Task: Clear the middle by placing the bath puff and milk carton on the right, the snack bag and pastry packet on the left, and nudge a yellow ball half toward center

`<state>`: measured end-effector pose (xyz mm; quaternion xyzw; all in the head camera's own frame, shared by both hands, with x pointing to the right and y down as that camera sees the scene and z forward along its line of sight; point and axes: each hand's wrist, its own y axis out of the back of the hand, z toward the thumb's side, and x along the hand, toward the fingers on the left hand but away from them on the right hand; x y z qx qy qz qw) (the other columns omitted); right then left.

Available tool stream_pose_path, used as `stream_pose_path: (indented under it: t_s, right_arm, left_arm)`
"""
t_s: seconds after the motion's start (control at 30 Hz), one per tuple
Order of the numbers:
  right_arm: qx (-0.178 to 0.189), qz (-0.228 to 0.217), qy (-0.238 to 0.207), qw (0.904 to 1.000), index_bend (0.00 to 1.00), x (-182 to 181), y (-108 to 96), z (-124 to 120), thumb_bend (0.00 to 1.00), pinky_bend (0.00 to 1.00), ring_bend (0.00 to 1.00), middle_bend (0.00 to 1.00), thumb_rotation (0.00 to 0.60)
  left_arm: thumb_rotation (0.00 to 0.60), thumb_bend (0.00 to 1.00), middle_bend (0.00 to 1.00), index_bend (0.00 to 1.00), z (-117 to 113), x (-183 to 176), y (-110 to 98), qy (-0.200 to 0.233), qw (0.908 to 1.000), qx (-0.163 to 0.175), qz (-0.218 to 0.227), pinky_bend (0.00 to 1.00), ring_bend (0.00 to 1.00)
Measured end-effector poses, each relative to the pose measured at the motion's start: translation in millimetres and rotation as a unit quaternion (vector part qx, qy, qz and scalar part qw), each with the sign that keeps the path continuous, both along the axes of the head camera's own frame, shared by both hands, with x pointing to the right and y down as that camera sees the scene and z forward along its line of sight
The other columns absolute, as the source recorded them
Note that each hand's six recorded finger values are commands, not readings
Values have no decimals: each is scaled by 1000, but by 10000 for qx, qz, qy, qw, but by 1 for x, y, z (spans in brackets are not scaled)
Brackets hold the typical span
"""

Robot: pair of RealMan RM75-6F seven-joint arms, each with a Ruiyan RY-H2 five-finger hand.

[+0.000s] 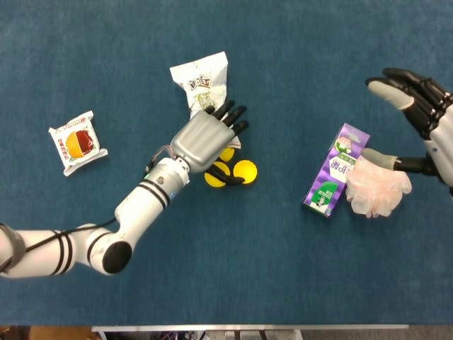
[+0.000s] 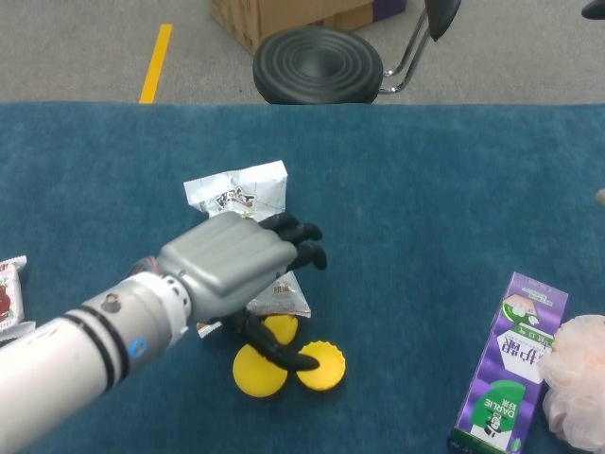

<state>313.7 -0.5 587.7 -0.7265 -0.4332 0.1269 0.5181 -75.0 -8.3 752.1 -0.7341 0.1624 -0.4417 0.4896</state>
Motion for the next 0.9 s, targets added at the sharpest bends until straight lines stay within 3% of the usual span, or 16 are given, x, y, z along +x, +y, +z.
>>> stream_pose_path:
  t_s: [0.47, 0.9]
  right_arm:
    - [-39, 68, -21, 10000, 163, 5, 0, 2, 0, 369, 192, 269, 600]
    - [-67, 71, -27, 9999, 163, 5, -2, 4, 0, 369, 192, 269, 600]
  left_arm:
    - [222, 0, 72, 169, 14, 2, -15, -277, 9995, -93, -85, 245, 34]
    - [222, 0, 72, 169, 27, -44, -18, -857, 9951, -145, -464, 244, 34]
